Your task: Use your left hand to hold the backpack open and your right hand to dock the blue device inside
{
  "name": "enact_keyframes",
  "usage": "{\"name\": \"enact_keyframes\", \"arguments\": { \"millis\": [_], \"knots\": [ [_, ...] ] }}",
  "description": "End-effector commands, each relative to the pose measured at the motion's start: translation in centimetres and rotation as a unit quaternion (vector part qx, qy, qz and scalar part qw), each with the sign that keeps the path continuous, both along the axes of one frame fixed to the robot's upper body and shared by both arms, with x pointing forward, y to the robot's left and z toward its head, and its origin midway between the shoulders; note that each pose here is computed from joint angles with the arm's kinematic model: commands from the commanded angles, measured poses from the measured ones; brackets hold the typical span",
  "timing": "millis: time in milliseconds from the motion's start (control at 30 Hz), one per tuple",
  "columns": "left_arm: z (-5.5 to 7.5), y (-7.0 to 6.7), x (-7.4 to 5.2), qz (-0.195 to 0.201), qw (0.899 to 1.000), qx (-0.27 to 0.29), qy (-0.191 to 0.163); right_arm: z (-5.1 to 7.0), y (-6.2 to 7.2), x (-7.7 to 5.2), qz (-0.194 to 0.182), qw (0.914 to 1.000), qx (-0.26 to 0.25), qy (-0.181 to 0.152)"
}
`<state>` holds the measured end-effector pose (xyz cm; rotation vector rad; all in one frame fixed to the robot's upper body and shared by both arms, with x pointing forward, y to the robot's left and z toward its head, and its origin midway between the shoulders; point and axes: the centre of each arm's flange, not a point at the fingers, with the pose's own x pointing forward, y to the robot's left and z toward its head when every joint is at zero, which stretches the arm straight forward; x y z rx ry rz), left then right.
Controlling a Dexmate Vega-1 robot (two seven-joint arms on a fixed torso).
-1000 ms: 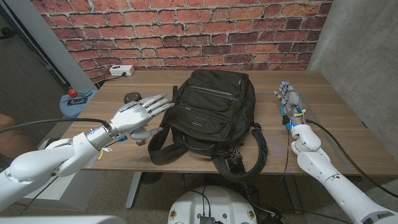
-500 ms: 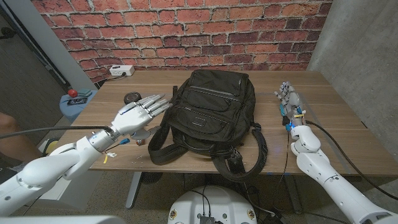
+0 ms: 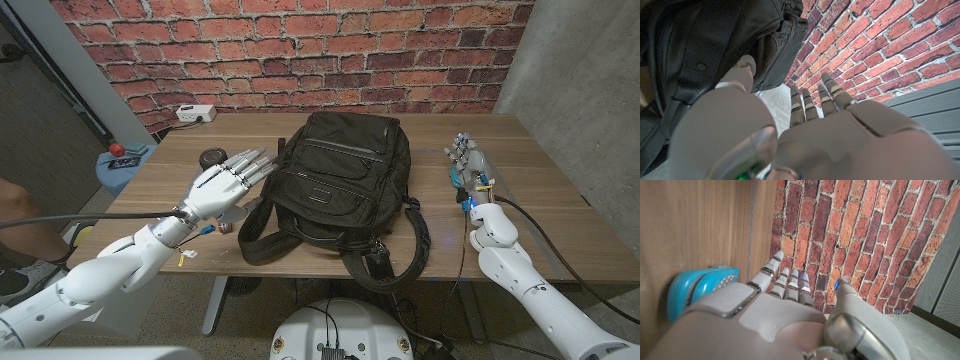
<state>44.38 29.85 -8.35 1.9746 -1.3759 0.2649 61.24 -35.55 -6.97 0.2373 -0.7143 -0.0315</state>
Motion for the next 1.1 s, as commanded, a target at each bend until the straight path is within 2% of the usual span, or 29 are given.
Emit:
{"name": "enact_keyframes", "arguments": {
  "millis": [33, 467, 833, 1100],
  "knots": [
    [0.9, 0.2, 0.4, 0.001, 0.997, -0.055, -0.06, -0.9, -1.7, 0.1, -0.007, 0.9999, 0.006, 0.008],
    [0.1, -0.5, 0.6, 0.008, 0.997, -0.072, -0.032, -1.4, -2.3, 0.1, -0.008, 0.9998, 0.01, 0.012],
    [-0.7, -1.0, 0.7, -0.012, 0.995, -0.091, -0.047, -1.5, -2.5, 0.1, -0.003, 0.9999, 0.009, 0.014],
    [-0.8, -1.3, 0.8, -0.029, 0.993, -0.101, -0.057, -1.7, -2.7, 0.3, 0.0, 0.9998, 0.007, 0.018]
  ]
}}
